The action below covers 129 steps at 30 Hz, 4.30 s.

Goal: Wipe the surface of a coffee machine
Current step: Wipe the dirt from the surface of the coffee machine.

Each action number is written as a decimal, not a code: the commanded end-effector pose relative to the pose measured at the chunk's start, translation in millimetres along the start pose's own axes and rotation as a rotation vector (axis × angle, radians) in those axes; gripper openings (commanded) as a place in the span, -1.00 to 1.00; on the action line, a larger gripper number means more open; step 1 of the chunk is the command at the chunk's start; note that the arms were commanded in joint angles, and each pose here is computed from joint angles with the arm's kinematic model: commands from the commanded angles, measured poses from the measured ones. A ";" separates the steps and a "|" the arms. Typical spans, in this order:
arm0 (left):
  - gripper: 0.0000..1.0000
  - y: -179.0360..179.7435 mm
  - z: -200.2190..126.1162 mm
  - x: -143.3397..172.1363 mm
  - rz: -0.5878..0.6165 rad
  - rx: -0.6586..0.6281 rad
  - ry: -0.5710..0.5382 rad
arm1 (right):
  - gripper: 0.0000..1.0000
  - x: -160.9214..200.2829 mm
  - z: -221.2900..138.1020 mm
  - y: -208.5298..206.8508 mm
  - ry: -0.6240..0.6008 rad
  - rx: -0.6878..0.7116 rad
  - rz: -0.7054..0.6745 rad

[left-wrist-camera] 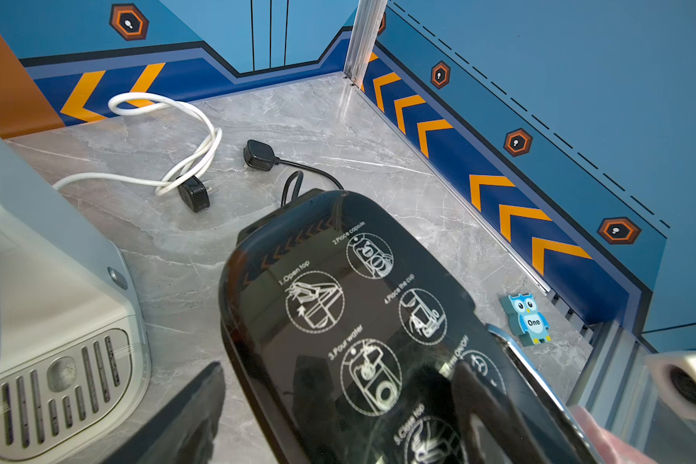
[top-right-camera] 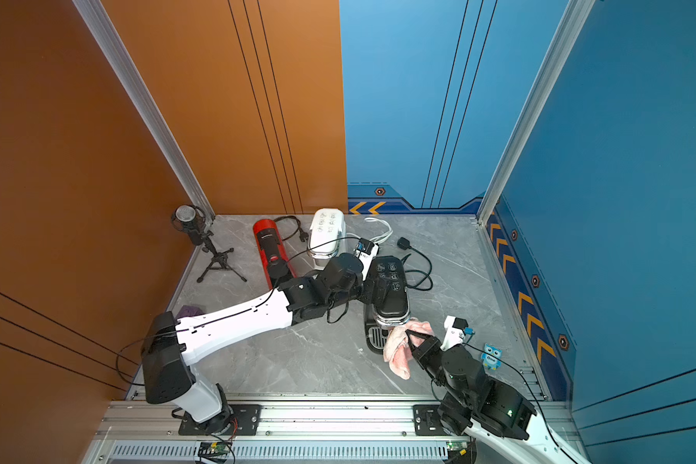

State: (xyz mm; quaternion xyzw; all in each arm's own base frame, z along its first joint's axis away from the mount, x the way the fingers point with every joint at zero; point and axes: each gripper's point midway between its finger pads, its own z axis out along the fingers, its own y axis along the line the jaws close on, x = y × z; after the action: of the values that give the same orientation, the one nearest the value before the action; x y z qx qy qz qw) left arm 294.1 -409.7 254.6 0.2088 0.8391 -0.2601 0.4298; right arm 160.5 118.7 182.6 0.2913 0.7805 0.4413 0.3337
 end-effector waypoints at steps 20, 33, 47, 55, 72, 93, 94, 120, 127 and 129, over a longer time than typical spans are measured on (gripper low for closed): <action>0.76 32.1 13.3 88.6 0.037 -0.092 0.260 | -1.00 5.4 41.3 -36.2 -0.049 0.136 -0.037; 0.77 39.1 14.1 97.8 0.021 -0.098 0.274 | -1.00 -1.1 103.1 -47.0 -0.009 0.137 0.021; 0.78 45.9 16.8 100.6 -0.006 -0.091 0.276 | -1.00 -24.1 122.6 -90.1 -0.127 0.318 0.021; 0.78 49.2 18.3 104.7 -0.016 -0.084 0.282 | -1.00 -39.5 136.7 -96.3 -0.119 0.374 -0.029; 0.78 44.9 20.0 98.9 -0.028 -0.064 0.276 | -1.00 -46.3 140.8 -58.7 0.051 0.151 -0.128; 0.78 42.3 21.1 97.7 -0.034 -0.042 0.279 | -1.00 -29.7 82.3 -54.6 -0.095 -0.052 0.006; 0.78 42.1 21.7 97.8 -0.036 -0.042 0.279 | -1.00 -29.6 83.8 -50.9 -0.095 -0.063 0.002; 0.78 41.4 20.3 94.0 -0.047 -0.030 0.274 | -1.00 -11.4 99.2 13.7 -0.130 -0.211 -0.077; 0.78 44.0 17.9 94.4 -0.049 -0.034 0.271 | -1.00 8.7 102.8 36.3 -0.090 -0.253 -0.128; 0.78 44.6 18.4 95.9 -0.053 -0.034 0.275 | -1.00 9.5 104.4 37.6 -0.086 -0.251 -0.132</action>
State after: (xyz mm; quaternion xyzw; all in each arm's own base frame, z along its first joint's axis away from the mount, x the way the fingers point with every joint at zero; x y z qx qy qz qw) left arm 298.8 -408.1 245.6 0.1805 0.8303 -0.3278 0.4130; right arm 231.3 190.2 132.5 0.2218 0.7602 0.4733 0.3859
